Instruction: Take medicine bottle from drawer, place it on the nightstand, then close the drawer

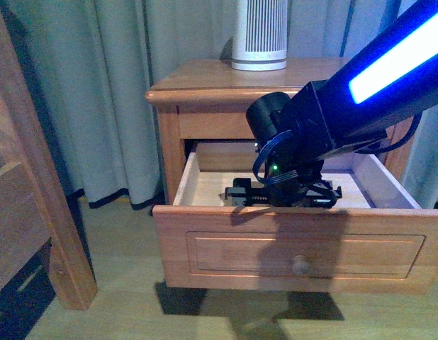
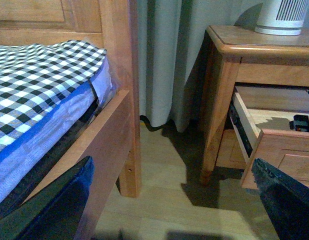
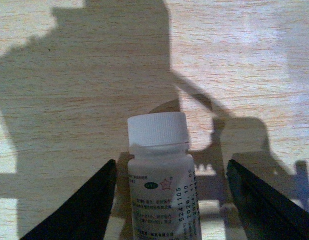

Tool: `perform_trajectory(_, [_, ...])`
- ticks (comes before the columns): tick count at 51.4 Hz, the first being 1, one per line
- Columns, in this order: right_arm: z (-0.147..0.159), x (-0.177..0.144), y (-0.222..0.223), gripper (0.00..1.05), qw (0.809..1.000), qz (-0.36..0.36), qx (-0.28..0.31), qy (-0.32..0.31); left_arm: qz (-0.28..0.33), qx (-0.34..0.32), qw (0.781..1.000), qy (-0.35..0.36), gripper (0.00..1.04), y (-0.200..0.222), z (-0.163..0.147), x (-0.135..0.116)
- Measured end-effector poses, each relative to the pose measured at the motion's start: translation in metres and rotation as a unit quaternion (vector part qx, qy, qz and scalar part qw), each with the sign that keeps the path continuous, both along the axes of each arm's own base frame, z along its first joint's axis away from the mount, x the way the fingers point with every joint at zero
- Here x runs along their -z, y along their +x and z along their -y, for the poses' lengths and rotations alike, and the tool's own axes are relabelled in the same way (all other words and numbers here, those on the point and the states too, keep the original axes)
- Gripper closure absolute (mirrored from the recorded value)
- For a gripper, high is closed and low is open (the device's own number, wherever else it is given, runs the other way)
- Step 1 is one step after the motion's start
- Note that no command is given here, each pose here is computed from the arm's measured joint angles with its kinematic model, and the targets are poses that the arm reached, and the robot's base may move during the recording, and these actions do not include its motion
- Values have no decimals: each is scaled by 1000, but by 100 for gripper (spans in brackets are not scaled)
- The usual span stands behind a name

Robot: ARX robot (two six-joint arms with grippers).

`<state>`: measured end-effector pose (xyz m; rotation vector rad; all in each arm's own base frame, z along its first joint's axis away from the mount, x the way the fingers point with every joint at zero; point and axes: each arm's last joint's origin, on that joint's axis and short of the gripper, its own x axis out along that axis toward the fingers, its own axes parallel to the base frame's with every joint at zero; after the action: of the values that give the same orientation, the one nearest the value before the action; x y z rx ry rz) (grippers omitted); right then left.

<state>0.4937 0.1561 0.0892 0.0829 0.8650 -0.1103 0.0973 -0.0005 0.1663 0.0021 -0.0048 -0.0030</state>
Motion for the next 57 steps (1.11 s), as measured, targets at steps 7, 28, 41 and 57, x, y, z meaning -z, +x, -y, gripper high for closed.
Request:
perform_trajectory(7, [0,0,0,60,1000,2,2,0,0,0,1000,0,7,0,0,0])
perform_trajectory(28, [-4,-65,-14,75,998,48,17,27,0,0,1000,0,7,0,0,0])
perform_trajectory(41, [-16,-150,-53,75,995,71,2,70,0,0,1000,0,7,0,0,0])
perform_trajectory(57, [72,-251,-22,75,966,244,80,-19,0,0,1000,0,7,0,0,0])
